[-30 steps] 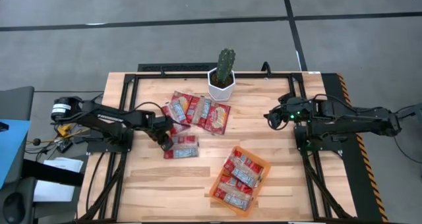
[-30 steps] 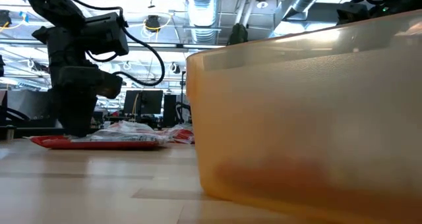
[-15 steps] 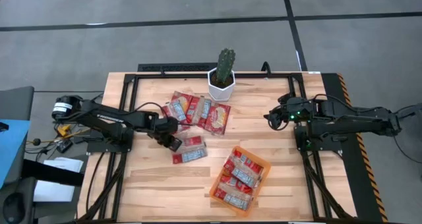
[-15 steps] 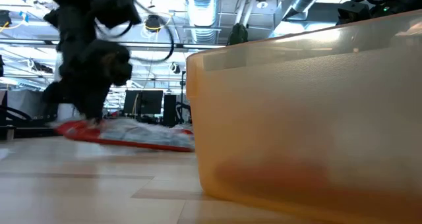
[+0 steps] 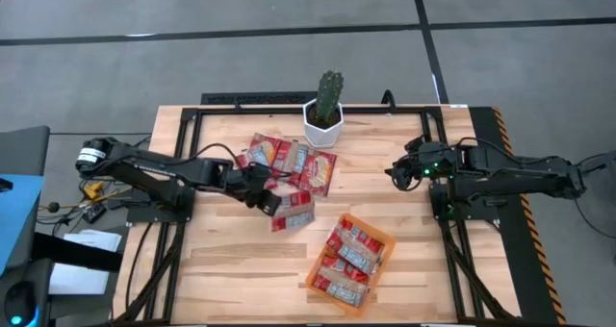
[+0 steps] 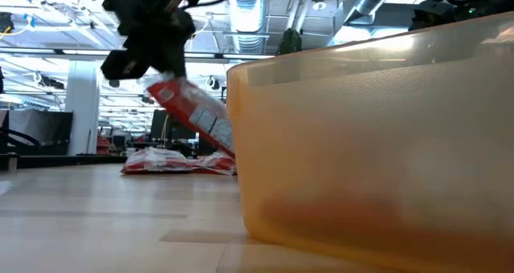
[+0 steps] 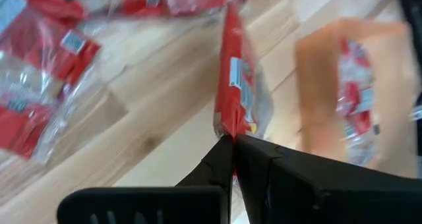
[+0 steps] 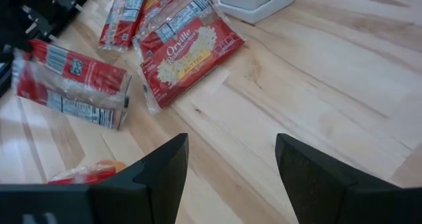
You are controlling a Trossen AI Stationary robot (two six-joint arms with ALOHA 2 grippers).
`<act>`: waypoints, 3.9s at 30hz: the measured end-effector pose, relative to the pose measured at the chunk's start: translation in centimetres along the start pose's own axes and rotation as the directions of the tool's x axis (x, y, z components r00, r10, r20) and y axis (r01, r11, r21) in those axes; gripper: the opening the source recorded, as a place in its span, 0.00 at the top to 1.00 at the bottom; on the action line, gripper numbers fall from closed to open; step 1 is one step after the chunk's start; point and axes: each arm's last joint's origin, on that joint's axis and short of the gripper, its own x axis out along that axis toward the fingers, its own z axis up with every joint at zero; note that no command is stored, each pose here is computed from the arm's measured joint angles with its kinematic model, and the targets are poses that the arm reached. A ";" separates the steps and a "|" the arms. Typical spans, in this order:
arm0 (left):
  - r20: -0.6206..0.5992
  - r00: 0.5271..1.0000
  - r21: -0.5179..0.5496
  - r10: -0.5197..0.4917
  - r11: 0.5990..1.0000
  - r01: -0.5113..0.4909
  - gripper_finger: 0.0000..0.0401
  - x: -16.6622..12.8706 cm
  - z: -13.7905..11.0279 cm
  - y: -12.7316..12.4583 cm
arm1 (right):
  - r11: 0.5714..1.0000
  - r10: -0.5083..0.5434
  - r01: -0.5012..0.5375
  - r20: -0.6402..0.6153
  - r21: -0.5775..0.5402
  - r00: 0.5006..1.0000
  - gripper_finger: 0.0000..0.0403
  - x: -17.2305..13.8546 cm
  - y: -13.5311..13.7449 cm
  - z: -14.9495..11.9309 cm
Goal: Sort popcorn bags into baskets
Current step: Put the red popcorn bag into the orange container
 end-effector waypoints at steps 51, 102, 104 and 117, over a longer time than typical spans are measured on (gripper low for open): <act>0.118 0.780 0.011 -0.615 0.786 0.618 1.00 -4.8 -2.4 -12.9 | 0.907 0.407 -0.421 -0.270 0.009 0.873 0.37 -0.3 6.6 -4.3; -0.280 0.804 0.147 -0.524 0.805 0.575 0.54 12.9 -5.7 -17.1 | 0.926 0.378 -0.363 -0.276 0.106 0.884 0.37 -0.8 8.8 -8.0; -0.315 0.822 0.146 -0.475 0.831 0.537 0.50 13.2 -5.6 -16.4 | 0.927 0.375 -0.362 -0.274 0.099 0.886 0.37 -0.8 8.8 -8.1; -0.387 0.875 0.198 -0.291 0.901 0.387 0.50 12.8 -3.9 -14.1 | 0.950 0.304 -0.313 -0.285 0.015 0.909 0.37 0.4 9.1 -9.0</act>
